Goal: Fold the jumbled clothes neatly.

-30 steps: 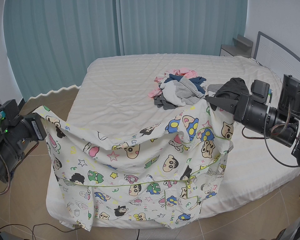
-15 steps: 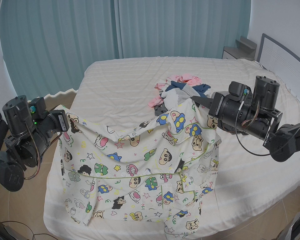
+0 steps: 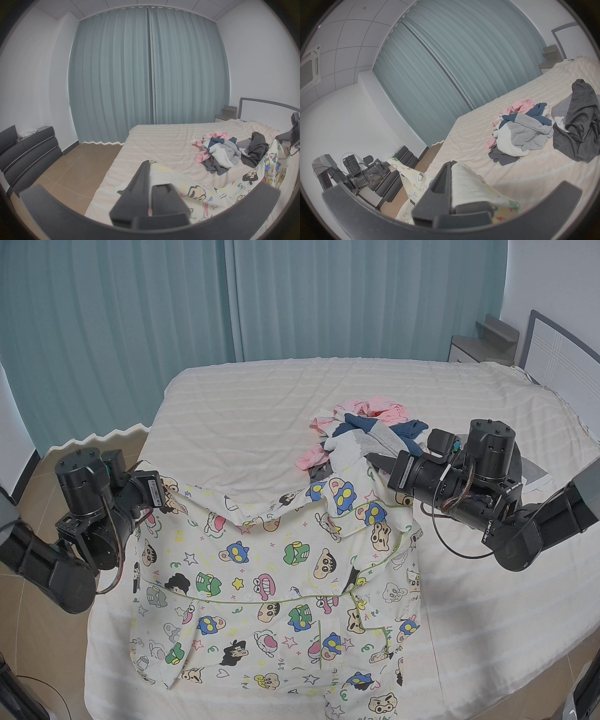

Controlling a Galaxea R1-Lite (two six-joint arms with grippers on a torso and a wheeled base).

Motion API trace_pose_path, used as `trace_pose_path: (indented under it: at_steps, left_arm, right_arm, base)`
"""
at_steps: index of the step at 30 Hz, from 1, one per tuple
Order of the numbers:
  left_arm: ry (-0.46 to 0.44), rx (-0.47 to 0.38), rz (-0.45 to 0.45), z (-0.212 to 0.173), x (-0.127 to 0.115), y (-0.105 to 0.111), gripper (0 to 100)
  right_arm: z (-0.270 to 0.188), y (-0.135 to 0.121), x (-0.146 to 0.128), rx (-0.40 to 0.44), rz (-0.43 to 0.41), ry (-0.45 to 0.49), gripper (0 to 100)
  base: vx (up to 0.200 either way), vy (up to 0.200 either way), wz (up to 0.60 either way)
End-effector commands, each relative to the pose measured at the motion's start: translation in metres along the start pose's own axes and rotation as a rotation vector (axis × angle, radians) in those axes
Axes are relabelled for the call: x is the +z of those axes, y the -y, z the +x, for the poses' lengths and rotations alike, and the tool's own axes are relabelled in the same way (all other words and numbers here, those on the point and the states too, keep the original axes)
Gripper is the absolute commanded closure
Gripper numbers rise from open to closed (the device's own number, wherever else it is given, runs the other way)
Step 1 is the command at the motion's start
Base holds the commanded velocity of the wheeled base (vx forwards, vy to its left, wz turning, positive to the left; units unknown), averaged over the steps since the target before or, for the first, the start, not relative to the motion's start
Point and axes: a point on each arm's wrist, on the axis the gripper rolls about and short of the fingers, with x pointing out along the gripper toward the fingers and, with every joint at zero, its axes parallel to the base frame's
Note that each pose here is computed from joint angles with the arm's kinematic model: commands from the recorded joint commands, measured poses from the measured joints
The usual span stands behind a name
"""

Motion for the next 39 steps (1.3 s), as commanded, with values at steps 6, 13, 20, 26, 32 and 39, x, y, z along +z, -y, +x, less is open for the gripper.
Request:
trace_pose_path:
  at_steps: [6,13,20,26,32,39]
  left_arm:
    - [-0.076,0.035,-0.016,0.037,-0.045,0.003,100]
    - [-0.097,0.11,-0.12,0.063,-0.069,0.007,100]
    - [-0.077,0.158,-0.181,0.1,-0.088,0.006,0]
    - [-0.031,0.226,-0.241,0.119,-0.093,0.002,0]
    - [-0.012,0.274,-0.245,0.134,-0.104,-0.012,0]
    - [0.085,0.334,-0.277,0.155,-0.103,-0.032,0]
  right_arm:
    - [0.029,0.028,-0.018,-0.046,0.013,-0.018,100]
    - [0.056,0.054,-0.035,-0.089,0.027,-0.023,0]
    - [0.083,0.078,-0.042,-0.105,0.027,0.007,0]
    - [0.083,0.097,-0.038,-0.158,0.035,0.038,0]
    - [0.073,0.111,-0.028,-0.234,0.331,-0.014,0]
    - [0.076,0.115,0.016,-0.272,0.741,0.046,0]
  base:
    - [0.0,0.0,0.0]
    - [0.0,0.0,0.0]
    - [0.0,0.0,0.0]
    - [0.0,0.0,0.0]
    - [0.0,0.0,0.0]
    - [0.0,0.0,0.0]
